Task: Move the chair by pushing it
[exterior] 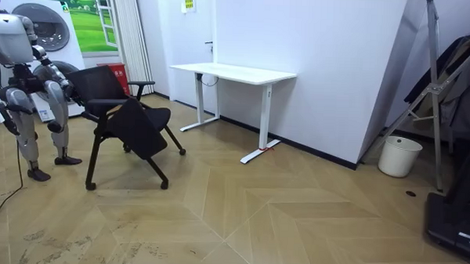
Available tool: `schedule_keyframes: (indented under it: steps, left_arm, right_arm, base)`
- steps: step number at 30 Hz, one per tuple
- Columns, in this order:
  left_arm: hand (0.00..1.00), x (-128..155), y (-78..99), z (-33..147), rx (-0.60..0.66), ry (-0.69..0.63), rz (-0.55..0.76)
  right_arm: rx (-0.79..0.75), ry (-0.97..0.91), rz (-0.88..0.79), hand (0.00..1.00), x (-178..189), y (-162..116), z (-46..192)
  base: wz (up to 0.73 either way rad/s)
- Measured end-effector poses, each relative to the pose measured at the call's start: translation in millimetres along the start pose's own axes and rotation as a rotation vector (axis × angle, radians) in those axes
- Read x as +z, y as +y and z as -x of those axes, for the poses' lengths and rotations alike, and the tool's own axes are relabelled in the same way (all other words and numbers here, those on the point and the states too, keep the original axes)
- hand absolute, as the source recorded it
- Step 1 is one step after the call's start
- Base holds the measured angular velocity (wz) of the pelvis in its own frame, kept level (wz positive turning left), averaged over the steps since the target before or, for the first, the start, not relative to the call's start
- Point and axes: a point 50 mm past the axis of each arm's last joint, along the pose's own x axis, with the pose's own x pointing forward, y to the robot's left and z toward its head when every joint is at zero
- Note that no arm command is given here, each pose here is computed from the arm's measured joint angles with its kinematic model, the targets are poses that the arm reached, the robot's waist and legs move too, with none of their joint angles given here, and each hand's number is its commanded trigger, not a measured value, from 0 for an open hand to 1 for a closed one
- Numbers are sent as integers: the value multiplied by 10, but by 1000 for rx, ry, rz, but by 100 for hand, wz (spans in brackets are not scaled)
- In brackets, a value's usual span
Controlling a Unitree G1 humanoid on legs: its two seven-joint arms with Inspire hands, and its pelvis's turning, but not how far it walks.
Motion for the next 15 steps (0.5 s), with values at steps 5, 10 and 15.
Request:
schedule_keyframes:
  steps: [5,10,15]
  left_arm:
    - [0,-35,19,12,7,1,34]
    - [0,-109,66,42,22,2,76]
    - [0,-145,92,53,33,10,113]
  right_arm:
    - [0,1,17,0,3,1,-1]
    - [-1,2,17,0,-2,-2,0]
    - [-2,0,17,0,2,-5,0]
  base:
    - [11]
    - [4]
    - [2]
